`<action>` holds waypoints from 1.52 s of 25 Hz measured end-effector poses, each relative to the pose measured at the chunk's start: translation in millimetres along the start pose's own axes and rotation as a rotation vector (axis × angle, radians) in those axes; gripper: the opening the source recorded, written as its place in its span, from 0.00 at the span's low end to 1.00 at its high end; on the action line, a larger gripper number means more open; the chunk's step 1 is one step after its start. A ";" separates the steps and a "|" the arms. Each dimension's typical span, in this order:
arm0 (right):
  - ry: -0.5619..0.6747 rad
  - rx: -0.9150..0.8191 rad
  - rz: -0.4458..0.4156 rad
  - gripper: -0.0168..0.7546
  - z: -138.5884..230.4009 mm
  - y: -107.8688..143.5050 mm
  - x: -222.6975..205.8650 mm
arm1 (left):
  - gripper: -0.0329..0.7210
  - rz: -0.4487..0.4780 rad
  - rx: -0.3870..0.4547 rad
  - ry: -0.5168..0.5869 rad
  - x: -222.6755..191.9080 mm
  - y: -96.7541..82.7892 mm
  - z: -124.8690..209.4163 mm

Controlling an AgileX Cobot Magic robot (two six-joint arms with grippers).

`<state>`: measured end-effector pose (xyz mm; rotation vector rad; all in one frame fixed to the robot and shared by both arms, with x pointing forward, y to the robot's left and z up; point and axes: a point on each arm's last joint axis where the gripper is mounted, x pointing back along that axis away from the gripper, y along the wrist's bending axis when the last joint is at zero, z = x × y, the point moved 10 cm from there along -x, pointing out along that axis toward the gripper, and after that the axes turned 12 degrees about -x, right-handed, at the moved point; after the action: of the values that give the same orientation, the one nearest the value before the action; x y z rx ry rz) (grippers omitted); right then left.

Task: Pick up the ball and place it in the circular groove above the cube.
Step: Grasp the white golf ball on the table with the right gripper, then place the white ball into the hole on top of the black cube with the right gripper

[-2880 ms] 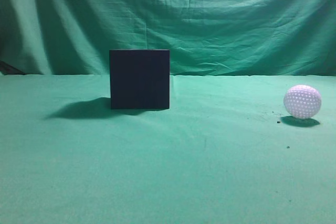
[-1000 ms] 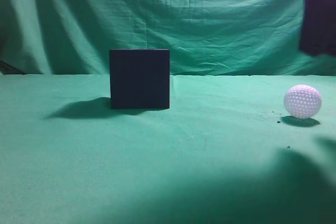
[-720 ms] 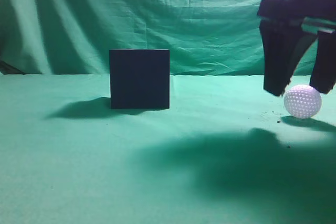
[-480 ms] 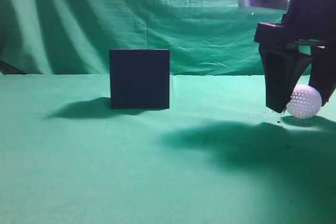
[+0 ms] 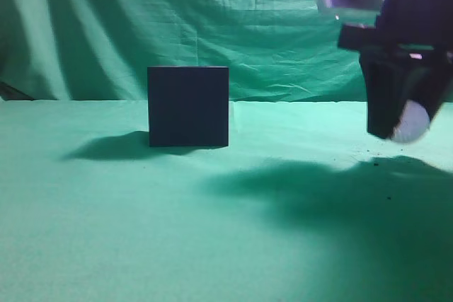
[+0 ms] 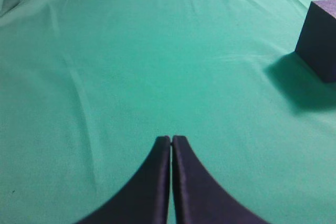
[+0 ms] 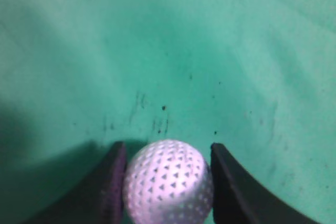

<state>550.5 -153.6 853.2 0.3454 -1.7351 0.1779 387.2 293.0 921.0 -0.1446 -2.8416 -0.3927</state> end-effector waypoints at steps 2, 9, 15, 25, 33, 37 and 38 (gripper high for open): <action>-0.021 -0.008 -0.019 0.42 -16.0 5.4 15.3 | 0.04 0.000 0.000 0.000 0.0 0.0 0.0; -0.275 0.127 -0.132 0.42 -85.3 79.8 93.3 | 0.04 0.000 0.000 0.000 0.0 0.0 0.0; -0.401 0.211 -0.246 0.42 -106.3 152.5 100.4 | 0.04 0.000 0.000 0.000 0.0 0.0 0.0; -0.341 0.234 -0.244 0.42 -122.6 163.8 39.8 | 0.04 0.000 0.000 0.000 0.0 0.0 0.0; -0.346 0.241 -0.231 0.57 -125.8 162.5 30.4 | 0.04 0.000 0.000 0.000 0.0 0.0 0.0; -0.360 0.258 -0.233 0.76 -132.5 167.3 40.7 | 0.04 0.000 0.000 0.000 0.0 0.0 0.0; -0.357 0.267 -0.232 0.74 -134.1 168.0 45.9 | 0.04 0.000 0.000 0.000 0.0 0.0 0.0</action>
<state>613.2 40.1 936.3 0.8103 -2.0075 0.1882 387.2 293.0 921.0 -0.1446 -2.8416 -0.3927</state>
